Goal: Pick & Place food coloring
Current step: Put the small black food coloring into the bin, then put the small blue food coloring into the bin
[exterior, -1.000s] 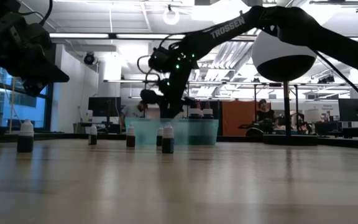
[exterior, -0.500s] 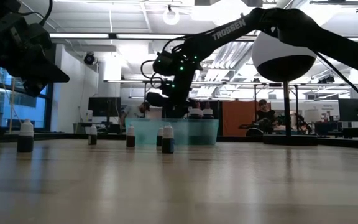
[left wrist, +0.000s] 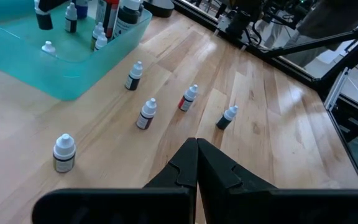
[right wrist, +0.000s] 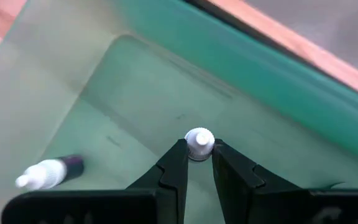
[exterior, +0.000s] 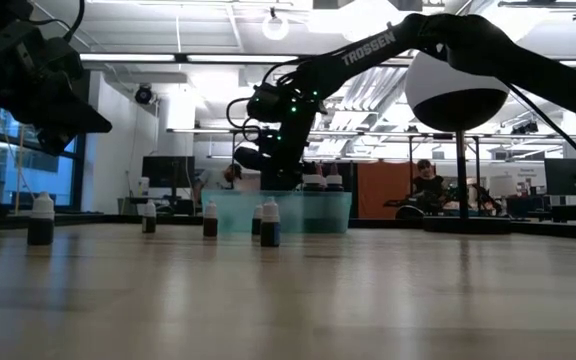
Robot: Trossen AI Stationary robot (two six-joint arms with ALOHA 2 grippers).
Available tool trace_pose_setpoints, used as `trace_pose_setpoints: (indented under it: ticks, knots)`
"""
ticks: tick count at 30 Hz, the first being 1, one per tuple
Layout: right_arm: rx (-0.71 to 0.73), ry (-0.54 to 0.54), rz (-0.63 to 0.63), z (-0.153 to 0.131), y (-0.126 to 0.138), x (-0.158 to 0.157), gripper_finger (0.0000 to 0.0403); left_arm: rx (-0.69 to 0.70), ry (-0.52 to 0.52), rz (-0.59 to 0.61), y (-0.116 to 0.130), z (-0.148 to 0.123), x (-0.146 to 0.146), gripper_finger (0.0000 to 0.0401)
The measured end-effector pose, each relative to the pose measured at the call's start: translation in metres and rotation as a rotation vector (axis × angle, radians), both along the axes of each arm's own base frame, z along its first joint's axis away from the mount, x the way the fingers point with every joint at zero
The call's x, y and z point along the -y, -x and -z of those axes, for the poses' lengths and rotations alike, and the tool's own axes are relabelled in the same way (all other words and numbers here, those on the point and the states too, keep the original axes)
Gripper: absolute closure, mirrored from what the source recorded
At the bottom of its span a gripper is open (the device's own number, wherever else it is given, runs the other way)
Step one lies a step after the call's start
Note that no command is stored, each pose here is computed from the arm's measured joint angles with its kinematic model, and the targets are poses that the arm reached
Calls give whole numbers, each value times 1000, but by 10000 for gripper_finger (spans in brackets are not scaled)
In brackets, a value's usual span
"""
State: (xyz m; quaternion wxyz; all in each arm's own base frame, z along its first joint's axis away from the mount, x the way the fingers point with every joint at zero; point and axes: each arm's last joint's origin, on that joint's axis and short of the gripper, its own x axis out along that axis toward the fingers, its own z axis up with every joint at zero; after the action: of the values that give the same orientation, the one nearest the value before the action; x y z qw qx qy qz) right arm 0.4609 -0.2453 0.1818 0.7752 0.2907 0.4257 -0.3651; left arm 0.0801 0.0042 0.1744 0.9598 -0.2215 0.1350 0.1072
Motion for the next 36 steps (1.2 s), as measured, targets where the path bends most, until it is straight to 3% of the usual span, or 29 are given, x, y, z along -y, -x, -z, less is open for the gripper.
trace_pose_setpoints:
  ticks: [13,26,36]
  knots:
    - [19,-89,-56,0,-1,-7,336,0,0,1,0,0,0,401]
    - [34,-124,-96,-2,-4,-15,258,0,0,0,0,0,0,401]
    - [90,-65,-129,-43,3,-21,246,0,0,0,0,0,0,401]
